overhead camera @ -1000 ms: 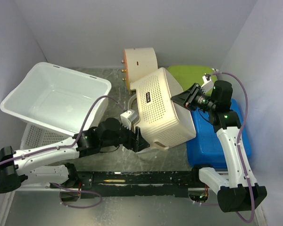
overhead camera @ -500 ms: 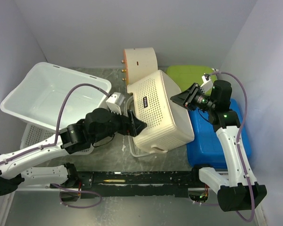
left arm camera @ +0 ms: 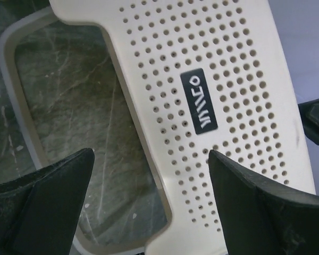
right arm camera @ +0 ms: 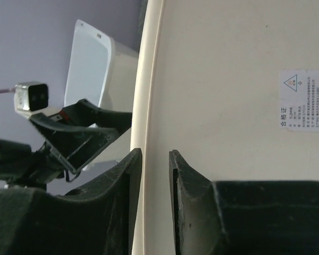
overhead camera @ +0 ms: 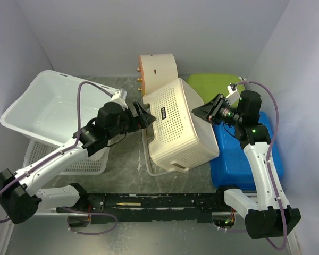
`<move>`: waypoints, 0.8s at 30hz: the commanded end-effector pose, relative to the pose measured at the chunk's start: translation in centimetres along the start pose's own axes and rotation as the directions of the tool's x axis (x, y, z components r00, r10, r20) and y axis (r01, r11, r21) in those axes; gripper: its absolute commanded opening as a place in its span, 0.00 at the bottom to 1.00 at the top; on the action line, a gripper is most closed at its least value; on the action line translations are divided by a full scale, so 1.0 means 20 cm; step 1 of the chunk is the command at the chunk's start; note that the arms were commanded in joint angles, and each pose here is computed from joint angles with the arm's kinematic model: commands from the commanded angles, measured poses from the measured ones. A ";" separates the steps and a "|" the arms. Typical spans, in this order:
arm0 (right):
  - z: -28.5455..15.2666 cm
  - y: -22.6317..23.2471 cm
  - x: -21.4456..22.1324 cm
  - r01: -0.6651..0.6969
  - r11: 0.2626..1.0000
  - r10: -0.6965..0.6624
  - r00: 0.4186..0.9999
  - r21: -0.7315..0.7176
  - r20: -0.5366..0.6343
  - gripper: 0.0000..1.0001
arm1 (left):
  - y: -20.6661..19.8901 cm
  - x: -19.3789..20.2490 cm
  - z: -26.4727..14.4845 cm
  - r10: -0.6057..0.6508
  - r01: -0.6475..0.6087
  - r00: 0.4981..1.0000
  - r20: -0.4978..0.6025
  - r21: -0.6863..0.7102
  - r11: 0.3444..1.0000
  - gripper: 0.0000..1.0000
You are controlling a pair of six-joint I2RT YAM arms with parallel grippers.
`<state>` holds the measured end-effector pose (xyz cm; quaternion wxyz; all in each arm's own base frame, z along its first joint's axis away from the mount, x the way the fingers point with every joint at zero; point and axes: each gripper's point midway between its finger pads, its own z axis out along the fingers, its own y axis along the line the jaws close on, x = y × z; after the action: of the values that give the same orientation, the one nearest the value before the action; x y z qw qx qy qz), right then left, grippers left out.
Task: Turn the large container upside down
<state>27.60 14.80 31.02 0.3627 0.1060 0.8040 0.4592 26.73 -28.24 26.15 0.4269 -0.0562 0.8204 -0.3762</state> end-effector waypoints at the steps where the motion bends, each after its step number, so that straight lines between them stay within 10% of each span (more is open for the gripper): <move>1: 0.00 0.02 0.02 0.013 1.000 -0.013 1.000 -0.022 -0.012 0.28 | -0.14 0.02 0.03 -0.037 0.059 0.996 -0.086 0.261 0.964 0.99; 11: 0.01 0.01 0.03 0.005 1.000 -0.006 1.000 -0.031 -0.018 0.28 | -0.31 0.14 0.05 -0.069 0.170 0.976 -0.205 0.532 0.829 0.88; 24: -0.01 0.03 0.03 0.008 0.999 -0.008 1.000 -0.040 -0.017 0.29 | -0.44 0.08 -0.01 -0.075 0.188 0.977 -0.199 0.644 0.741 0.11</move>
<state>28.40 13.90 30.93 0.3864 0.1166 0.7998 0.4444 25.31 -34.27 25.27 0.2885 0.0050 0.7392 -0.6085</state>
